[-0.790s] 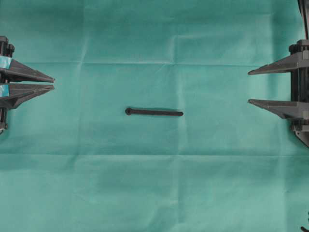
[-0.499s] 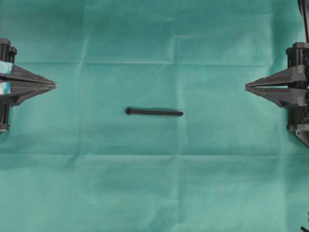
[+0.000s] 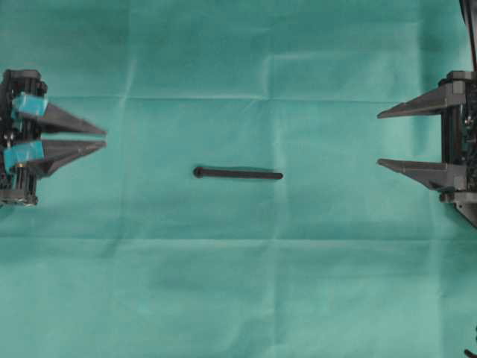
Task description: Peel off the Velcro with your right arm.
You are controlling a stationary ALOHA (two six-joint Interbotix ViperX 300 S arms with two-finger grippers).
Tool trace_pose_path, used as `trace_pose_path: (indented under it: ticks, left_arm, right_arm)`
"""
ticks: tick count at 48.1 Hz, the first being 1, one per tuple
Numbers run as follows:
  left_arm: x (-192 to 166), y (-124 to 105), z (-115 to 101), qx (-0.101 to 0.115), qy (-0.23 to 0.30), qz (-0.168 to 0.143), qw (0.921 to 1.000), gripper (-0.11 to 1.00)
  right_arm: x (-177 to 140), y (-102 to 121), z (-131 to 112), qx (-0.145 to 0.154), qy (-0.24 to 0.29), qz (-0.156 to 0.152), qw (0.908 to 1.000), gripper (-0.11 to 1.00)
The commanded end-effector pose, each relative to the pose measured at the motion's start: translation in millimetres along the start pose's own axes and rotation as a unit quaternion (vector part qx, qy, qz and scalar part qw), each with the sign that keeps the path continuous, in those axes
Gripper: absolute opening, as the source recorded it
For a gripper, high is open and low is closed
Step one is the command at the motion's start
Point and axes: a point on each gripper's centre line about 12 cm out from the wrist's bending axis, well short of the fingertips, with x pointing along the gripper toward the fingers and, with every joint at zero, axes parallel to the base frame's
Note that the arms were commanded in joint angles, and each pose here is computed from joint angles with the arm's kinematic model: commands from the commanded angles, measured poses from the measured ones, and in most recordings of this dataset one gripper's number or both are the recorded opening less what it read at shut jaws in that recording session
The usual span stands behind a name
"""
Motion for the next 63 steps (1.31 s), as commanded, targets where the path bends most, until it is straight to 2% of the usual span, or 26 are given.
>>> trace_pose_path:
  ticks: [1, 3, 9, 21, 37, 52, 63]
  left_arm:
    - [4.1, 1.6, 8.7, 0.001, -0.015, 0.004, 0.9999, 0.52]
    - [4.7, 2.2, 8.8, 0.001, -0.015, 0.005, 0.9999, 0.62]
    - [7.7, 5.7, 8.1, 0.002, -0.013, 0.013, 0.9998, 0.54]
    - [31.0, 12.4, 8.2, 0.006, -0.014, 0.026, 0.9995, 0.54]
    - [88.3, 15.2, -2.2, 0.006, 0.025, 0.027, 0.9993, 0.54]
    - [131.2, 17.0, -4.4, 0.007, 0.033, 0.027, 0.9991, 0.53]
    - [150.2, 18.0, -11.6, 0.017, 0.050, 0.027, 0.9983, 0.53]
  right_arm:
    - [1.7, -0.1, 4.3, 0.001, -0.007, 0.000, 1.0000, 0.50]
    - [1.7, -0.1, 4.3, 0.001, -0.007, 0.000, 1.0000, 0.50]
    - [1.7, 0.0, 4.8, -0.001, -0.009, 0.000, 1.0000, 0.50]
    - [4.8, -0.3, 3.2, -0.002, -0.010, 0.000, 0.9999, 0.50]
    - [6.5, -0.1, -0.7, -0.002, -0.009, 0.000, 1.0000, 0.50]
    - [5.9, -0.2, -2.1, -0.001, -0.011, 0.001, 0.9999, 0.50]
    - [5.4, -0.2, -2.6, -0.002, -0.011, 0.001, 0.9999, 0.50]
